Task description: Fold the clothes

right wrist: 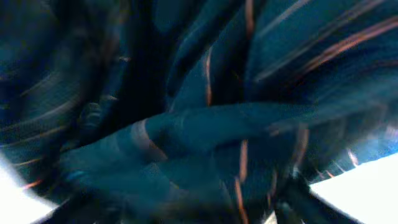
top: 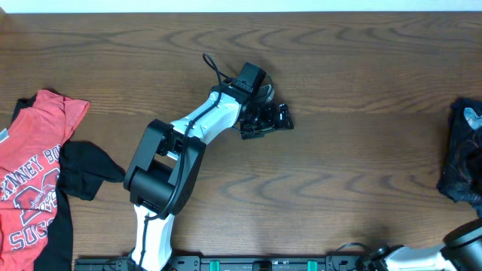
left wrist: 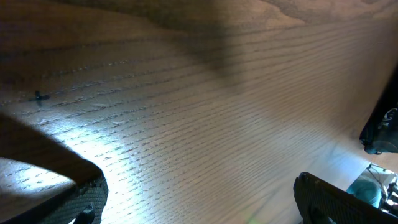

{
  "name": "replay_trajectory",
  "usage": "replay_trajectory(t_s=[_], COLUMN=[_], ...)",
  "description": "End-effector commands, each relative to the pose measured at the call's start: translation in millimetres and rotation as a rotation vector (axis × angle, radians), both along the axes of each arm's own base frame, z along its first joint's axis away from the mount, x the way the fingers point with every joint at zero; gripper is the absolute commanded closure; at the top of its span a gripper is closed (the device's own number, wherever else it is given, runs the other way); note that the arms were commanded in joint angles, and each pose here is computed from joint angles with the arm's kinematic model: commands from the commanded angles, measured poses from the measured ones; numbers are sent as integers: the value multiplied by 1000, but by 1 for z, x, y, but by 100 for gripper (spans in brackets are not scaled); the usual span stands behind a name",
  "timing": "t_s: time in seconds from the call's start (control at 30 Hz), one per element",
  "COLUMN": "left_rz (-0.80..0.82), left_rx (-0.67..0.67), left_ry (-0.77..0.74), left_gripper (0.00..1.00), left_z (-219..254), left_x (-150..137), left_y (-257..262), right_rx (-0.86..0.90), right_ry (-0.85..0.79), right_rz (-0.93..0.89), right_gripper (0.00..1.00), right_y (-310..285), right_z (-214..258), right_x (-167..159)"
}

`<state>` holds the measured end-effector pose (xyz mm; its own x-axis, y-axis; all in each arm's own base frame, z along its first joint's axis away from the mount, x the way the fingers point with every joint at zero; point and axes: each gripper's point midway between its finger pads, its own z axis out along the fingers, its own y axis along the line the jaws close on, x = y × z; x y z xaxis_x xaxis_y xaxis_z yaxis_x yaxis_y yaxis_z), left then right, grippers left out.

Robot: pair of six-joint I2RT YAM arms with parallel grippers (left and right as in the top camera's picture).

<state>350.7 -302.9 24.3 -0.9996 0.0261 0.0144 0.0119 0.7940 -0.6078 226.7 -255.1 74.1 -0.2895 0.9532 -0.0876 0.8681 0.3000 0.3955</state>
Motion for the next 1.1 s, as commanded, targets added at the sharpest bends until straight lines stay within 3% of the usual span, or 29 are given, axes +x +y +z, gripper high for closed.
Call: replay_trajectory(t_s=[0.0,0.07,0.17,0.5,0.73,1.07], left_rz=[19,34,39,40,37,25], left_rx=[109,108,105,104,98,83], left_ry=[75,81,77,78,81,86], left_gripper=[2,2,2,2,2,2], left_z=[-49,-49,-48,-48,-48,-46], left_x=[-11,-10,-8,-8,-9,-11], left_y=[20,20,20,20,19,16], right_rx=[43,41,33,10,-95,-177], right_ry=[27,20,3,-34,-108,-48], right_rz=[12,22,14,-30,-65,-135], right_gripper=[60,83,98,99,99,99], right_y=[10,11,10,3,-14,-39], right_z=[-16,-16,-13,5,59,79], right_x=[4,9,14,10,4,-17])
